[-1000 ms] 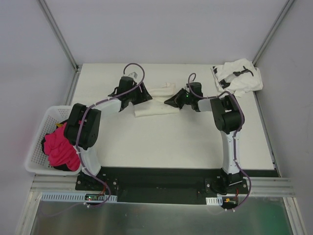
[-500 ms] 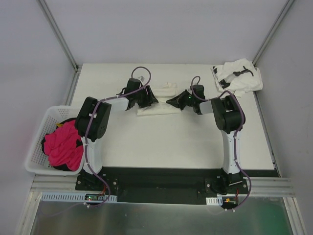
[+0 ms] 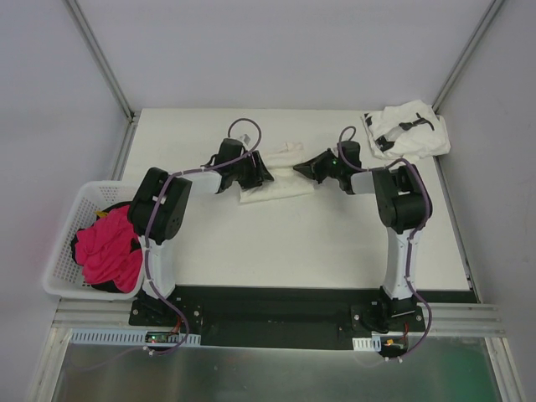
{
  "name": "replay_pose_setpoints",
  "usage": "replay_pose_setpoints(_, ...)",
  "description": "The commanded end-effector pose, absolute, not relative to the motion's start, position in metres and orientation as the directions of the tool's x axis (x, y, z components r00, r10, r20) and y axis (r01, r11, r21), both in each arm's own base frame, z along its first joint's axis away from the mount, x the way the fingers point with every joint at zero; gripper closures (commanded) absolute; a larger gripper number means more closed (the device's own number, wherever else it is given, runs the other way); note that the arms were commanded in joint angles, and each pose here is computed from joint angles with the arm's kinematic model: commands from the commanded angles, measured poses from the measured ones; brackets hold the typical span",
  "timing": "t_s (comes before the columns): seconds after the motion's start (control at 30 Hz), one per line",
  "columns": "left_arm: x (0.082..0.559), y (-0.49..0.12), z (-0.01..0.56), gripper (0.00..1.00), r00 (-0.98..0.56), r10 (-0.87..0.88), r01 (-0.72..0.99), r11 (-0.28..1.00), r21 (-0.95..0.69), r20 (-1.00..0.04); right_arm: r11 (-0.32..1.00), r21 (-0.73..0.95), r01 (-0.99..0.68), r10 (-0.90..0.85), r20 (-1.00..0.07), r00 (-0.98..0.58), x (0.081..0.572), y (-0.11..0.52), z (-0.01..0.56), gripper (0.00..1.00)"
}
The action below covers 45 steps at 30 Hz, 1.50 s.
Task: Fold and stack the t-shirts
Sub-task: Fold the long partially folded tshirt into a neat square
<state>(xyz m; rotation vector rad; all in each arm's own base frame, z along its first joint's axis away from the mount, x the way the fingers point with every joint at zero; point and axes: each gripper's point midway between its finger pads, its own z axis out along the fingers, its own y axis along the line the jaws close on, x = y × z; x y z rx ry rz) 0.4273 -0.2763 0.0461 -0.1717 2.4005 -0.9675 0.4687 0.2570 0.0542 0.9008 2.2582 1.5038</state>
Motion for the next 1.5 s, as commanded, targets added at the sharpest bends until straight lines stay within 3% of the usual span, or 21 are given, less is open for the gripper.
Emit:
replay_pose_setpoints(0.0, 0.387, -0.283, 0.042, 0.48, -0.887, -0.257, 0.074, 0.742, -0.667, -0.385, 0.239, 0.948, 0.209, 0.609, 0.021, -0.793, 0.471, 0.273, 0.116, 0.97)
replay_pose_setpoints(0.3, 0.368, -0.279, 0.040, 0.49, -0.885, -0.239, 0.085, 0.760, -0.644, -0.399, 0.244, 0.944, 0.220, 0.523, 0.063, -0.850, 0.441, 0.323, 0.107, 0.97)
replay_pose_setpoints(0.6, 0.369, -0.279, 0.046, 0.50, -0.876, -0.232, 0.106, 0.762, -0.638, -0.423, 0.283, 0.923, 0.260, 0.506, 0.086, -0.858, 0.425, 0.330, 0.081, 0.97)
replay_pose_setpoints(1.13, 0.367, -0.272, 0.045, 0.50, -0.871, -0.230, 0.103, 0.780, -0.617, -0.435, 0.290, 0.908, 0.302, 0.525, 0.113, -0.844, 0.477, 0.350, 0.045, 0.96)
replay_pose_setpoints(1.47, 0.368, -0.264, 0.043, 0.51, -0.865, -0.233, 0.092, 0.797, -0.596, -0.445, 0.268, 0.946, 0.184, 0.511, 0.023, -0.859, 0.542, 0.357, 0.098, 0.92)
